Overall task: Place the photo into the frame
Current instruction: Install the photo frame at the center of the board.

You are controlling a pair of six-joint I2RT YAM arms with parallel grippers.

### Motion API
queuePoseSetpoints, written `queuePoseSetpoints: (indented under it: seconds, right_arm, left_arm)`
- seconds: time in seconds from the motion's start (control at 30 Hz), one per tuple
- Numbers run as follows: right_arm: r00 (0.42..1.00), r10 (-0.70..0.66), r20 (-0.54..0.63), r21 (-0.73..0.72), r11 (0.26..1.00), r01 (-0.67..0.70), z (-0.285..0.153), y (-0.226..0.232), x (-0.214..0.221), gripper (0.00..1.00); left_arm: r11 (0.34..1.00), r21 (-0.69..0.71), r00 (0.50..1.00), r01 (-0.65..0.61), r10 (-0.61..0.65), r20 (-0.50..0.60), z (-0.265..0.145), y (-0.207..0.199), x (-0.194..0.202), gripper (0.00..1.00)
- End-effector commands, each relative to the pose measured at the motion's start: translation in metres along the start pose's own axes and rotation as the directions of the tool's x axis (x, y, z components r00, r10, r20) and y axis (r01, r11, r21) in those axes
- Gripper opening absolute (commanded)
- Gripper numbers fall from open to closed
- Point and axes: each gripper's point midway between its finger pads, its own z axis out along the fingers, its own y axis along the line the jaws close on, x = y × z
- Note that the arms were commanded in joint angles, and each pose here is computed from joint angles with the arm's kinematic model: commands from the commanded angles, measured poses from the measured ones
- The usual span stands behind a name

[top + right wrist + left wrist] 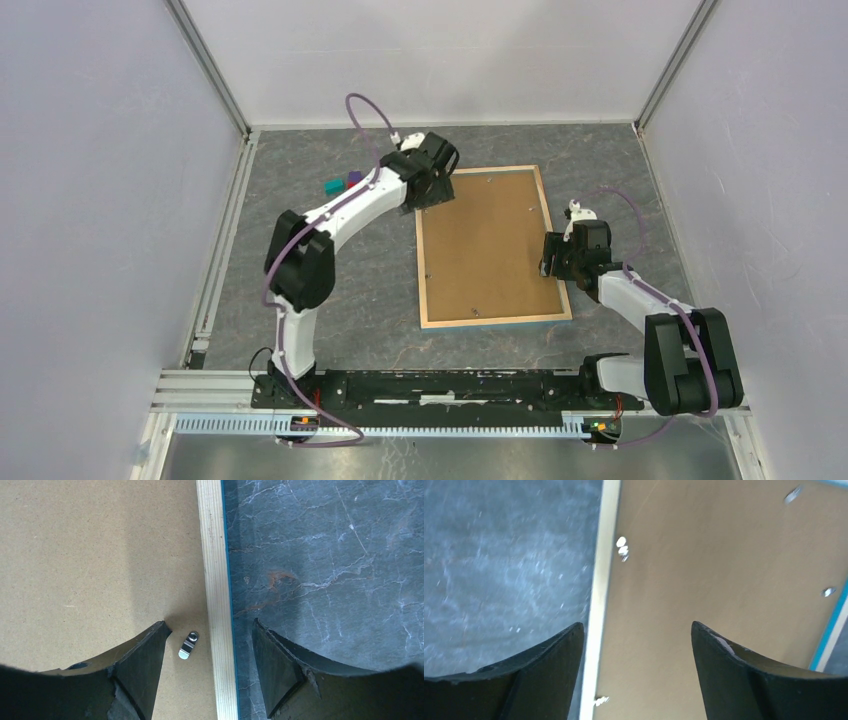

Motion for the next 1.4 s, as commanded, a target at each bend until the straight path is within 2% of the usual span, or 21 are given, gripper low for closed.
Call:
queuePoseSetpoints:
  seconds: [0.0,0.17,0.33,0.47,1.13,1.37]
  right_arm:
    - [1.0,-0.012,-0.022,-0.012,1.0,0.011,0.003,0.001,0.007,0.7]
    - [1.0,-0.016,-0.027,-0.009,1.0,0.016,0.003,0.0,0.011,0.7]
    - [0.999,-0.015,-0.036,-0.011,1.0,0.014,0.005,0.0,0.012,0.7]
    - [0.999,-0.016,-0.035,-0.012,1.0,0.015,0.005,0.0,0.012,0.7]
    - [0.999,-0.016,-0.041,-0.017,1.0,0.016,0.005,0.001,0.012,0.7]
    - [0.999,-0.017,-0.042,-0.02,1.0,0.016,0.005,0.001,0.012,0.7]
  left_arm:
    - [0.988,-0.151,0.999,-0.022,0.028,0.038,0.026,0.011,-0.018,0.8]
    - [0.98,-0.189,0.995,0.061,-0.046,0.084,0.043,0.013,-0.024,0.77]
    - [0.975,-0.195,0.994,0.11,-0.11,0.014,0.068,0.021,-0.017,0.73]
    - [0.971,-0.209,0.993,0.12,-0.122,0.007,0.077,0.023,-0.013,0.68]
    - [0.971,-0.193,0.99,0.14,-0.144,-0.008,0.091,0.018,-0.011,0.75]
    - [0.968,-0.2,0.986,0.153,-0.162,-0.032,0.1,0.02,-0.005,0.69]
